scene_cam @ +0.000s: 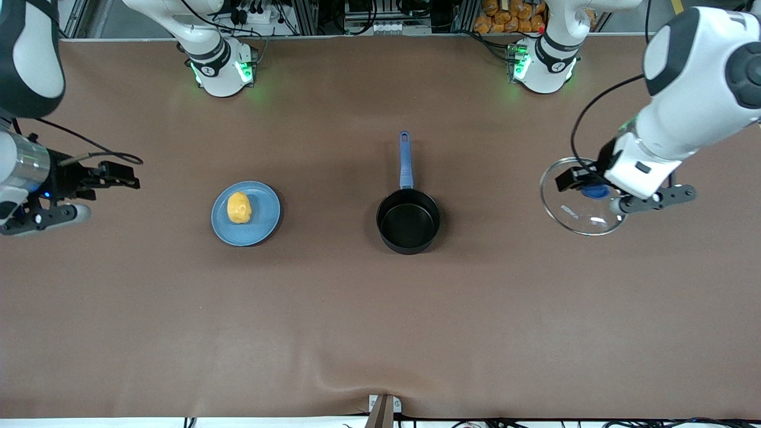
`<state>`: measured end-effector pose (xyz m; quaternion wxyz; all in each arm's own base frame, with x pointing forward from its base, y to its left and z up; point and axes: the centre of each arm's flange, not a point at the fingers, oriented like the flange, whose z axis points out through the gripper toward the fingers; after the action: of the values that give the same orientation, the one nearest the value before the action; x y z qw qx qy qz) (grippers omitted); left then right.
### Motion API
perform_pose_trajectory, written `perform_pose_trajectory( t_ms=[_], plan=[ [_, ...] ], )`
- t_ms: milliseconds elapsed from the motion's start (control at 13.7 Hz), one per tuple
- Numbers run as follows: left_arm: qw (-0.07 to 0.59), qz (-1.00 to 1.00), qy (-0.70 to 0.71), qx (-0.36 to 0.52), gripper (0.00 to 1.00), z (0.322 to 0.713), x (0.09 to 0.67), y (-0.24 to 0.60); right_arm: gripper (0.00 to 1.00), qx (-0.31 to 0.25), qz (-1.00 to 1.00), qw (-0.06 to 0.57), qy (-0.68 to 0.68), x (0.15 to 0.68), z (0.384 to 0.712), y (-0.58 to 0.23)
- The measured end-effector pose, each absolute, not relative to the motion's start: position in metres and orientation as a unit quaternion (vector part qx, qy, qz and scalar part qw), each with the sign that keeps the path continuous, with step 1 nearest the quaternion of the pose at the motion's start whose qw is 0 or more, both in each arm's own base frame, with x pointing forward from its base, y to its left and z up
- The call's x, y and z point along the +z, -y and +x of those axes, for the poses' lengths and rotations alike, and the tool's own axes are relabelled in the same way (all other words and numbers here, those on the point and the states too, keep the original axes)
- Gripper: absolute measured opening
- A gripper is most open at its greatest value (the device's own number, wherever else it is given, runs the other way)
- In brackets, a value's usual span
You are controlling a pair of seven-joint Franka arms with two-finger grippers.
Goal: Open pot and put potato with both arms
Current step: 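Lift the glass lid with the left gripper while the right gripper reaches out, then set the lid down with the left gripper while the right gripper reaches the potato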
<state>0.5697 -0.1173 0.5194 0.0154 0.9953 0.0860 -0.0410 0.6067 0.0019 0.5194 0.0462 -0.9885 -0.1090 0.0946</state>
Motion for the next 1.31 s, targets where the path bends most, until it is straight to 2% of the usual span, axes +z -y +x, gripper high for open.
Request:
perform_pose_trajectory(
  t_ms=[292, 584, 730, 1021, 1313],
  plan=[
    [0.015, 0.995, -0.081, -0.048, 0.41, 0.578, 0.503, 0.096, 1.0, 0.116, -0.986, 0.06, 0.107, 0.478, 0.61, -0.006],
    [0.022, 0.997, -0.063, -0.036, 0.41, 0.587, 0.49, 0.035, 1.0, 0.105, -0.988, 0.09, 0.073, 0.418, 0.602, -0.022],
    [0.023, 0.998, -0.061, -0.02, 0.41, 0.587, 0.459, 0.028, 1.0, 0.107, -0.989, 0.091, 0.042, 0.39, 0.594, -0.037],
    [0.024, 0.998, -0.059, 0.011, 0.41, 0.566, 0.366, 0.034, 1.0, 0.074, -0.994, 0.077, 0.035, 0.343, 0.57, -0.08],
    [0.022, 0.999, -0.046, 0.0, 0.41, 0.551, 0.284, 0.042, 1.0, 0.066, -0.994, 0.07, 0.045, 0.302, 0.546, -0.096]
  ],
)
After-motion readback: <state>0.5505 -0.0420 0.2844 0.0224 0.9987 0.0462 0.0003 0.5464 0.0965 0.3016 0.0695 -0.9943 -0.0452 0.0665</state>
